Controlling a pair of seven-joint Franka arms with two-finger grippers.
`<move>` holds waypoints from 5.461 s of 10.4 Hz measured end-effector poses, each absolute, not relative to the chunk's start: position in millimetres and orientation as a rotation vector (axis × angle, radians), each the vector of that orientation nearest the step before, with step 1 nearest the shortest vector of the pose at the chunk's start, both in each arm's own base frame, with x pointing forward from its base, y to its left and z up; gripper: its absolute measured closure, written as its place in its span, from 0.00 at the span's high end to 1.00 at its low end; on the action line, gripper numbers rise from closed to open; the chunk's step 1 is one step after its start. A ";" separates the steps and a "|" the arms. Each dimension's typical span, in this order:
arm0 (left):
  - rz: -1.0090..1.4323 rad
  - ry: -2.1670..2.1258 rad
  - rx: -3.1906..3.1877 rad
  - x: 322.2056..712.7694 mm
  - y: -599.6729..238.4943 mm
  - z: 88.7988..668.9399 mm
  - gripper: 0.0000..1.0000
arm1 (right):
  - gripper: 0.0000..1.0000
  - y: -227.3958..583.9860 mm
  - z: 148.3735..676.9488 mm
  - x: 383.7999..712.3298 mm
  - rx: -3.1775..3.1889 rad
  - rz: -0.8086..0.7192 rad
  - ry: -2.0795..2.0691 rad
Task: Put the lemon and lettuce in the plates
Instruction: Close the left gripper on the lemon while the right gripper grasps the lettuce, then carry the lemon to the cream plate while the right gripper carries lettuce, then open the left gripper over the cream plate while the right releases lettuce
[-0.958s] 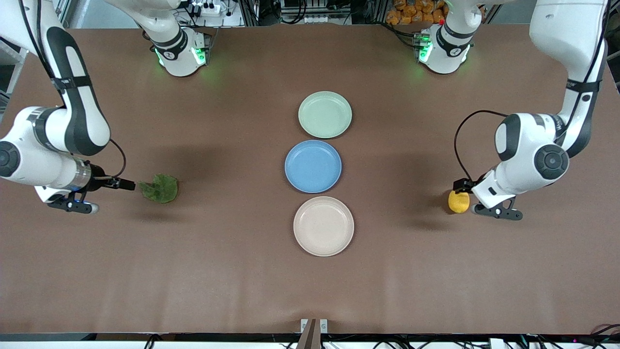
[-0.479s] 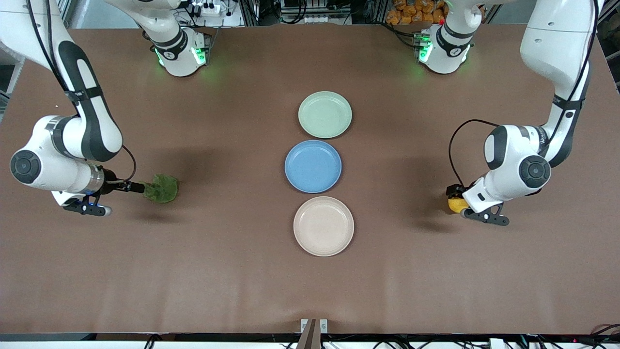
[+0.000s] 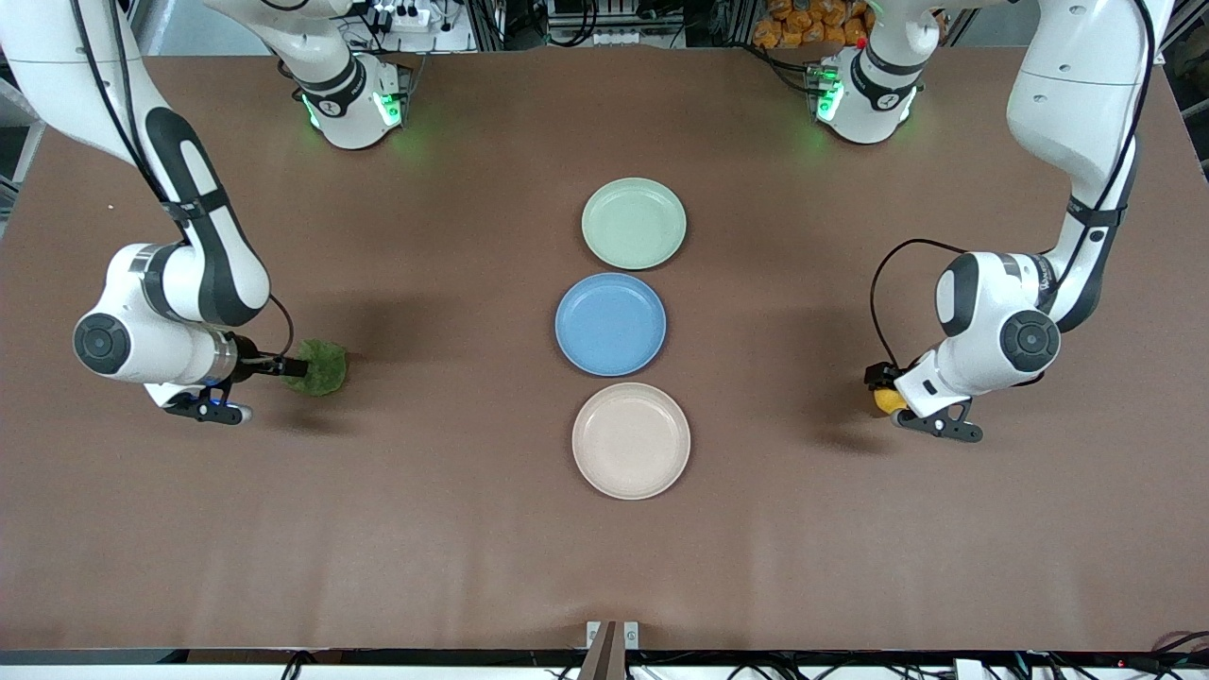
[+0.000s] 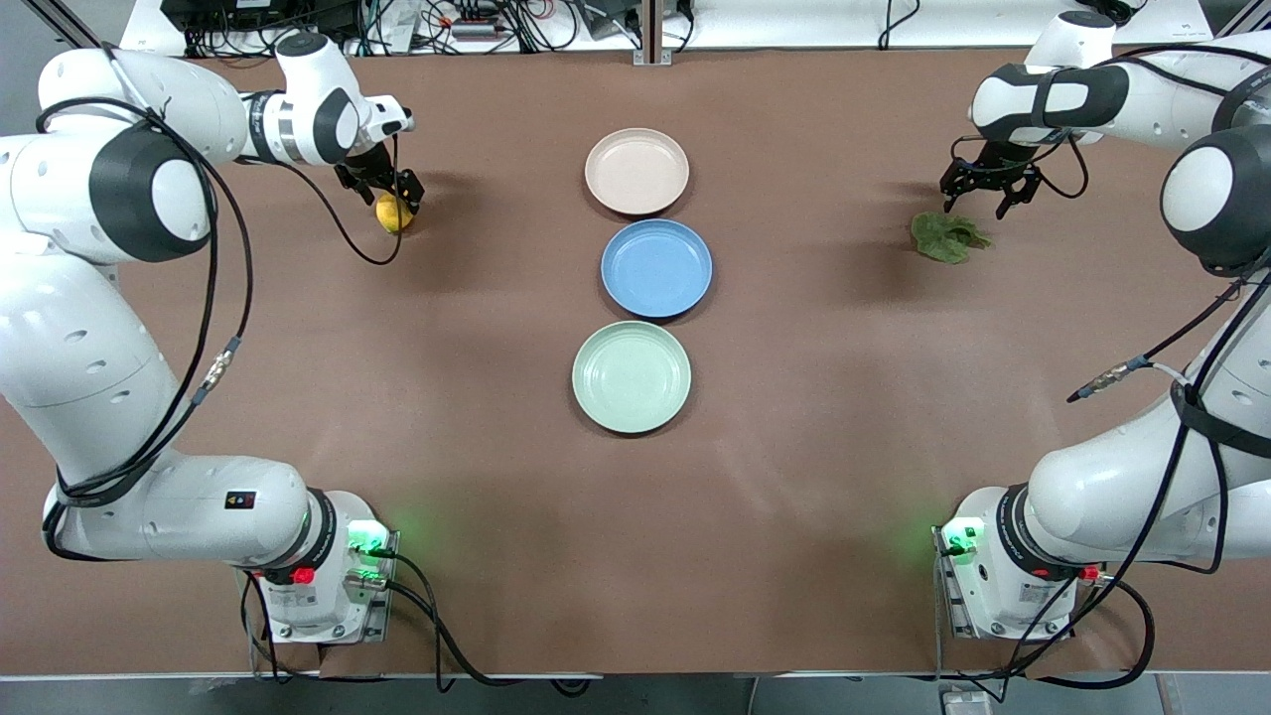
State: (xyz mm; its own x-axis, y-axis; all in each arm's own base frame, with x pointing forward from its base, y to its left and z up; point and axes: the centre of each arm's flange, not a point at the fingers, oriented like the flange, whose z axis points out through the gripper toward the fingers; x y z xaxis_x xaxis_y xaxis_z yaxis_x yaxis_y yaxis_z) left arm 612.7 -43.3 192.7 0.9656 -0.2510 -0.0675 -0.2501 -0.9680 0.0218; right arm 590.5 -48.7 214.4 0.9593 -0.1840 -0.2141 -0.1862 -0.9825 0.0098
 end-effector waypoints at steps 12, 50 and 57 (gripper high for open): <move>-0.074 -0.405 3.103 620.4 -44.2 178.8 0.59 | 0.97 -52.1 169.0 563.4 -3.104 0.284 0.328; 0.254 0.289 2.797 635.1 -432.0 195.8 0.95 | 0.12 519.5 349.6 335.9 -3.055 0.357 1.030; 0.168 0.291 2.842 639.2 -427.4 216.3 1.00 | 0.81 558.0 282.0 296.9 -3.110 0.174 1.098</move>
